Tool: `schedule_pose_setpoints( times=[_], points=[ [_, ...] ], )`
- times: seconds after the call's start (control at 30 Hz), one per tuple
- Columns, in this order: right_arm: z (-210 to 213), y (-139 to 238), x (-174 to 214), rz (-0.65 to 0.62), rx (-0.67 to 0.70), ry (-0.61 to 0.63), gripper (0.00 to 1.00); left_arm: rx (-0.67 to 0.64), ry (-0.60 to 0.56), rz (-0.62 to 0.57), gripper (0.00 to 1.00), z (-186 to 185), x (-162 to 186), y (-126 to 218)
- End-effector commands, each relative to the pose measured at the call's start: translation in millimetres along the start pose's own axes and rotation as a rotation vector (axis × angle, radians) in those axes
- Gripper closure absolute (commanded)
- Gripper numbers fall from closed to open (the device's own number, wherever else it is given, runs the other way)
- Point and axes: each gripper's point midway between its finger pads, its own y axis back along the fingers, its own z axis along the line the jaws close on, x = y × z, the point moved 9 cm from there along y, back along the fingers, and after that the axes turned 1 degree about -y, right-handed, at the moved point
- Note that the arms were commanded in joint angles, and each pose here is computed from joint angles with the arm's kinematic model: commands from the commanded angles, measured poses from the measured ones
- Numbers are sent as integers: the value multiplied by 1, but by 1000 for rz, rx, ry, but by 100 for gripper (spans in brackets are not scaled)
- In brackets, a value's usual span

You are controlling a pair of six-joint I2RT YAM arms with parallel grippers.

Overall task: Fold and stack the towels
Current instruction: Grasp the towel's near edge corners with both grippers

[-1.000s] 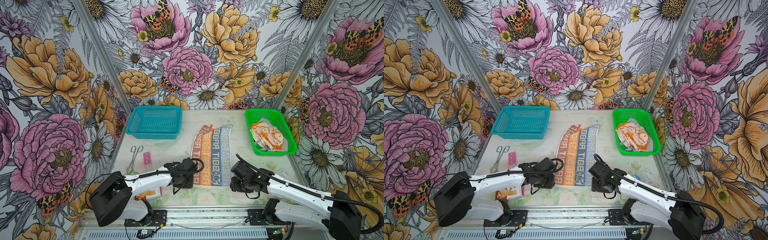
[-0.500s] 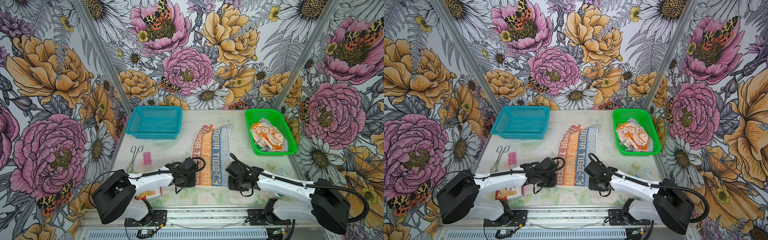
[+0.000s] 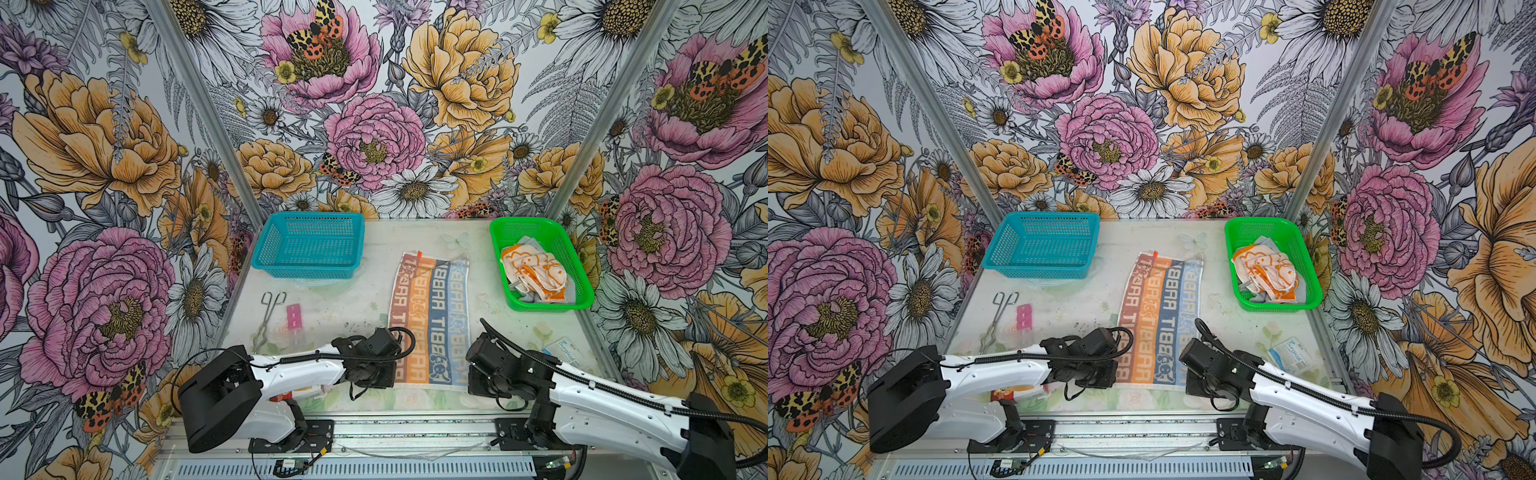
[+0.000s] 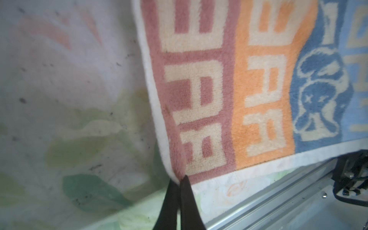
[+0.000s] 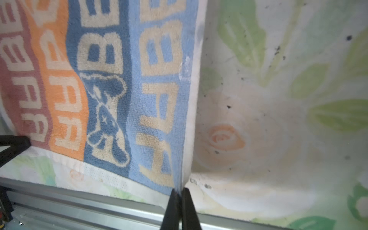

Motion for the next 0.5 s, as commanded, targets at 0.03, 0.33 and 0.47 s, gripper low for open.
schedule_pose_setpoints(
  times=[0.03, 0.33, 0.47],
  points=[
    [-27, 9, 11, 8, 133, -68, 100, -8, 20, 43, 100, 2, 13, -3],
    [-5, 18, -8, -54, 194, -11, 100, 32, -6, 20, 100, -11, 0, 5],
    [-4, 18, -6, -32, 182, -1, 100, 40, -4, 34, 100, -12, 2, 5]
  ],
)
